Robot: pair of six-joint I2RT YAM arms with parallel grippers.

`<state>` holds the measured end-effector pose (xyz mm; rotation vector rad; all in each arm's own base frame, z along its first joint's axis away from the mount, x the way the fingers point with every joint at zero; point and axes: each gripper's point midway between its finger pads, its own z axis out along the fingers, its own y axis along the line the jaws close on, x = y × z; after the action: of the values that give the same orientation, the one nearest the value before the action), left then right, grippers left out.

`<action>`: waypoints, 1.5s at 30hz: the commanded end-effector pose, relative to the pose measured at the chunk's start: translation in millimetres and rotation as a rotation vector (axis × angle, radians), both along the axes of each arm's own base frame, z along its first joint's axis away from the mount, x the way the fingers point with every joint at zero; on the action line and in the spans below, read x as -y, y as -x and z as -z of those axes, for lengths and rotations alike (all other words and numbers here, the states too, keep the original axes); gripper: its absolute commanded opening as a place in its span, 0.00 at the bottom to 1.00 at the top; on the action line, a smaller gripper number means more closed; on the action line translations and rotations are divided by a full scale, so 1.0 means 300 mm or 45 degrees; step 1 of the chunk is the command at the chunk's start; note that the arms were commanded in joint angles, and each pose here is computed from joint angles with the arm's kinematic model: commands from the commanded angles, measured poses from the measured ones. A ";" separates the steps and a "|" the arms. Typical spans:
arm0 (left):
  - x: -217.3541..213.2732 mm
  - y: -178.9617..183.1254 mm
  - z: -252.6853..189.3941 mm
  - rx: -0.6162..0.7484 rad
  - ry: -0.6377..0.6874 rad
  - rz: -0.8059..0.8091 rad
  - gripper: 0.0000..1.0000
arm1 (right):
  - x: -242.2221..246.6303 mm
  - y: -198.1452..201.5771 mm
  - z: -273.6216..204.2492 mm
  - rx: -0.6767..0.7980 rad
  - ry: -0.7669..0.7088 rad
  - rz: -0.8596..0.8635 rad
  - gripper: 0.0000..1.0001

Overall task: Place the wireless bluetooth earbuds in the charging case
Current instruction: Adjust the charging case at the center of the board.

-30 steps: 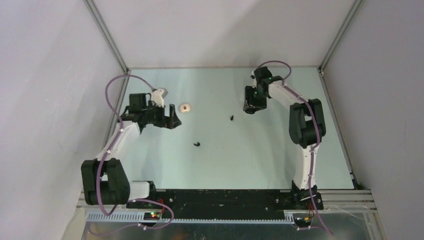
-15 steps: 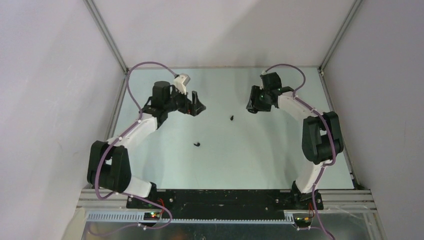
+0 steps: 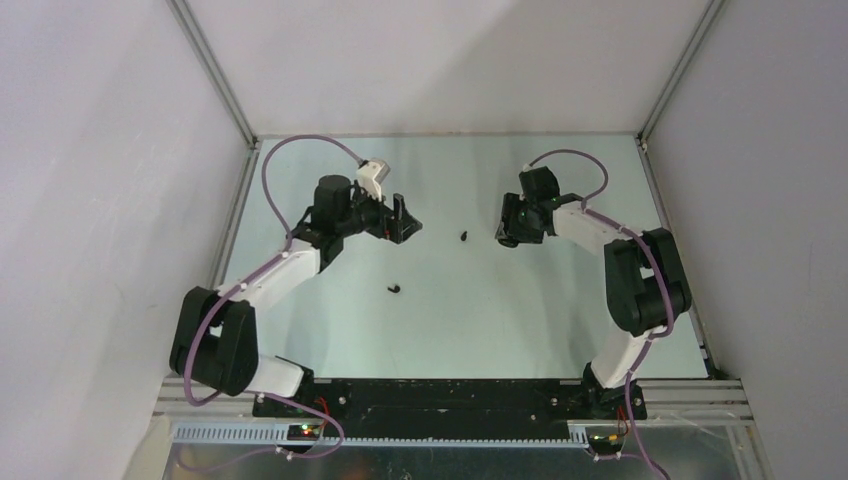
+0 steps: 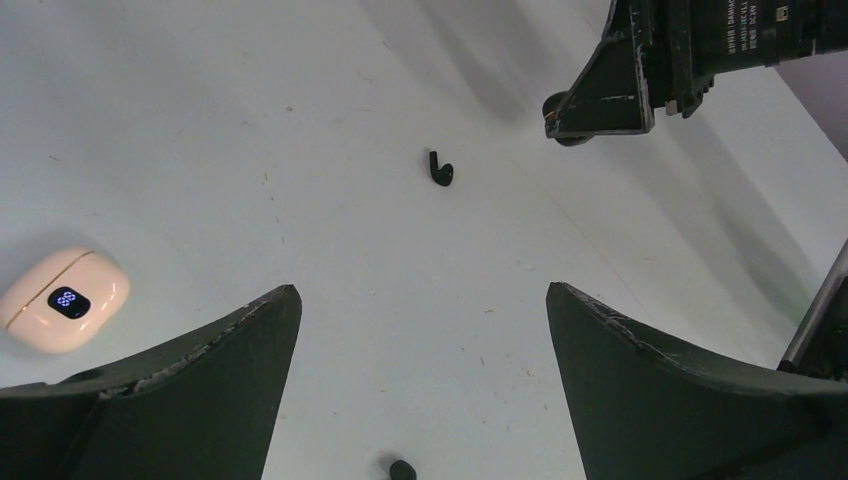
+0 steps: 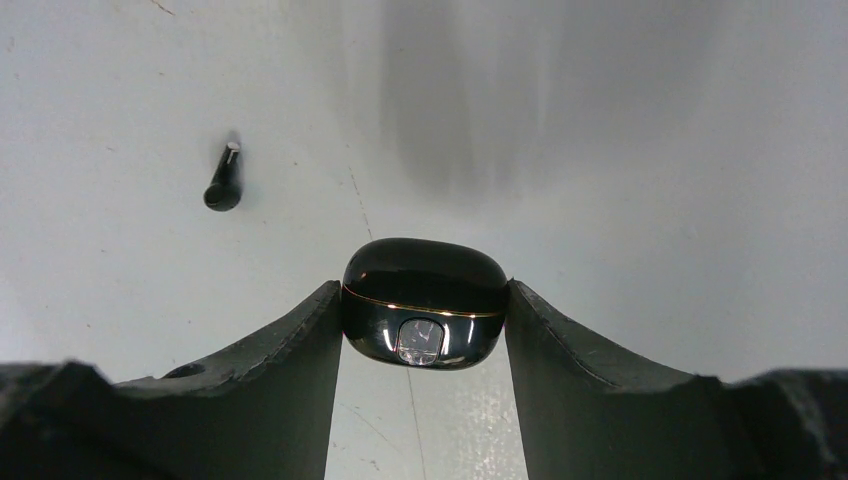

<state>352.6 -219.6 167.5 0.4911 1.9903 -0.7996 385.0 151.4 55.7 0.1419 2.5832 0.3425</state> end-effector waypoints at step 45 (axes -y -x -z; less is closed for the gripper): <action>-0.047 -0.039 -0.217 0.242 0.004 -0.104 0.99 | -0.192 -0.229 -0.173 0.132 -0.128 -0.728 0.84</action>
<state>355.2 -207.1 188.6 0.4529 1.9482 -0.7145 453.7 191.5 117.9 -0.3791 2.4037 0.5159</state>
